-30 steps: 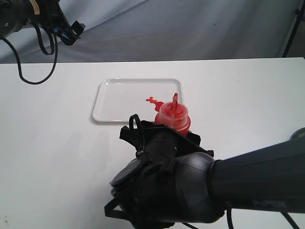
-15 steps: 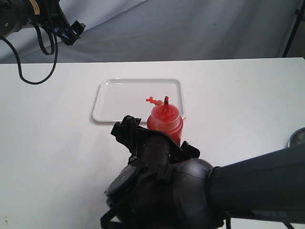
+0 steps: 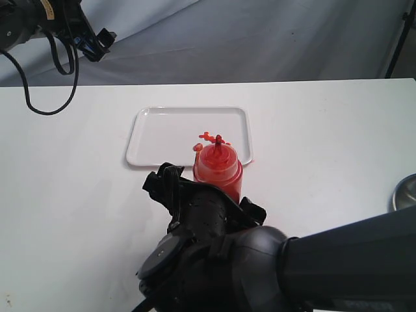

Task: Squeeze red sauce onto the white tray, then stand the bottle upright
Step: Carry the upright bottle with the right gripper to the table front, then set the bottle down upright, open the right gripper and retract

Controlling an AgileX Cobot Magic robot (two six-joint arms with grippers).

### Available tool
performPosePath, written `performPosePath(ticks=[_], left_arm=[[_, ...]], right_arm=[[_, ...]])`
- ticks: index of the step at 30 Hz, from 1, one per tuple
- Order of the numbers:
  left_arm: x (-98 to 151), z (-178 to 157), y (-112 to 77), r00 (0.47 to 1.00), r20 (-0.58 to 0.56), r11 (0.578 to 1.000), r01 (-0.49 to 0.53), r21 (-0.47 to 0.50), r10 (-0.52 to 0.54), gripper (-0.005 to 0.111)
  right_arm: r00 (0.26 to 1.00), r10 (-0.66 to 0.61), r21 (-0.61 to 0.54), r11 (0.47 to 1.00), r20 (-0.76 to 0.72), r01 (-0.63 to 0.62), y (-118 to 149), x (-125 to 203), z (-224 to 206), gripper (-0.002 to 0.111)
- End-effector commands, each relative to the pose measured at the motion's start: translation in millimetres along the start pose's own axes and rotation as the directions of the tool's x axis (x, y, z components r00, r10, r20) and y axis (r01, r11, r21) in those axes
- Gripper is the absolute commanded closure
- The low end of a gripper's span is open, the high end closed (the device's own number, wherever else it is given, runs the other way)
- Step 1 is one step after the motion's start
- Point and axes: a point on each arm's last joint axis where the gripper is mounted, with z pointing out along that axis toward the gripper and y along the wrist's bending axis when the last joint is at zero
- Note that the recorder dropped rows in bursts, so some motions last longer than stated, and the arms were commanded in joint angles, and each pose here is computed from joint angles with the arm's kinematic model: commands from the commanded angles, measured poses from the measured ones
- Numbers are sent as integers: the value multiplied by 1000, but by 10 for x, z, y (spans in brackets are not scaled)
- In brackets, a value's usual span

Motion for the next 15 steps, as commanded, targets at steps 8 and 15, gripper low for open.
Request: performPosePath(ticks=[8, 15], left_arm=[[-21, -7, 21, 1000, 15, 1000, 25, -6, -25, 2], [-21, -7, 21, 1000, 15, 1000, 25, -6, -25, 2]], right_arm=[[998, 53, -4, 999, -21, -53, -10, 39, -25, 3], [978, 205, -77, 976, 46, -202, 28, 145, -151, 3]])
